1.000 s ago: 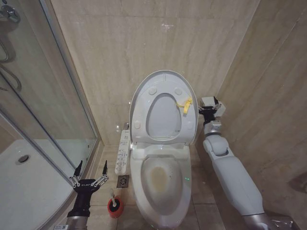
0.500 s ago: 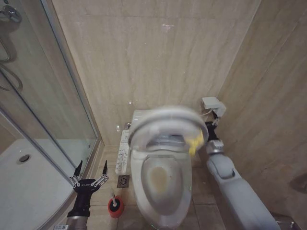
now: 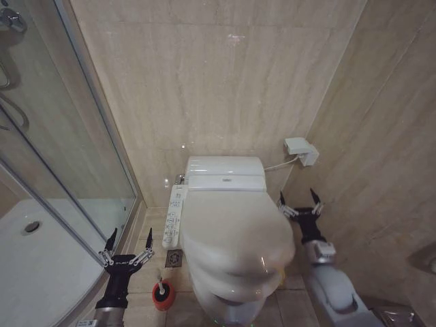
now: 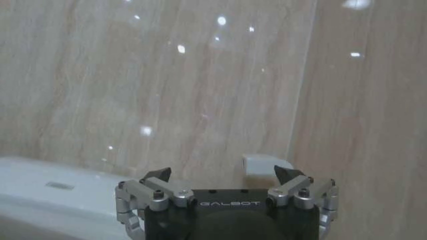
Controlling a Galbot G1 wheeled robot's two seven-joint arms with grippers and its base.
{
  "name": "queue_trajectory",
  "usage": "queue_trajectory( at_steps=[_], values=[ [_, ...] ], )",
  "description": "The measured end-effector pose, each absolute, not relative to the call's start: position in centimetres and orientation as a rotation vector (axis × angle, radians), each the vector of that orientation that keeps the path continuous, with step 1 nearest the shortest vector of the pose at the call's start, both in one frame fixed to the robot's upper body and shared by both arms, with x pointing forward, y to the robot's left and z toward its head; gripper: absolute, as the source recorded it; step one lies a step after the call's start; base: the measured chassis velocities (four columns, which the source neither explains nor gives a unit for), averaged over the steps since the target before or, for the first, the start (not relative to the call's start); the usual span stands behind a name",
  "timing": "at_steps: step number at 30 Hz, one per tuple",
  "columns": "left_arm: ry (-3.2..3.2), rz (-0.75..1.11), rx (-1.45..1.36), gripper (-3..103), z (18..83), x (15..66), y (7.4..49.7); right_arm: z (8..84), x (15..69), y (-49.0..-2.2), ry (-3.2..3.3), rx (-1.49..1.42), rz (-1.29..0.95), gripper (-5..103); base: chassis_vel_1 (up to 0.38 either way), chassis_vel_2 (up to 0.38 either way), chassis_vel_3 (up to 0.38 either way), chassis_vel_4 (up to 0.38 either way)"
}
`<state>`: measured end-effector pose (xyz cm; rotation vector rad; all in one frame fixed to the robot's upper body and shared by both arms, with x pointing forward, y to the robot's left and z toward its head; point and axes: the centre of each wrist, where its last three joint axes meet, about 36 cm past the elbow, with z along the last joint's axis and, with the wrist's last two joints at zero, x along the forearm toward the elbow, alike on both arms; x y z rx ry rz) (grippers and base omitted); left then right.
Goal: Open the toilet lid, clean the toilet bowl with a toilet brush, close the toilet lid, and flush.
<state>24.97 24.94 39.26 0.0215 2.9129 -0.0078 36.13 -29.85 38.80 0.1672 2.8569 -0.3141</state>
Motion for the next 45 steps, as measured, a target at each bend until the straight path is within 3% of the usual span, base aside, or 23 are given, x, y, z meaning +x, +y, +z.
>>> queue_trajectory(
  at_steps=[12, 23, 45],
  values=[
    [2.913, -0.008, 0.021, 100, 39.3, 25.0, 24.9, 38.7, 34.3, -28.9, 2.871, 0.305, -0.221, 100, 0.0, 0.0, 0.0, 0.0],
    [2.913, -0.008, 0.021, 100, 39.3, 25.0, 24.9, 40.9, 32.8, -31.9, 2.84, 0.412, -0.188, 100, 0.0, 0.0, 0.0, 0.0],
    [2.913, -0.008, 0.021, 100, 39.3, 25.0, 24.9, 41.1, 30.1, -28.2, 2.892, 0.335, -0.124, 100, 0.0, 0.0, 0.0, 0.0]
  ],
)
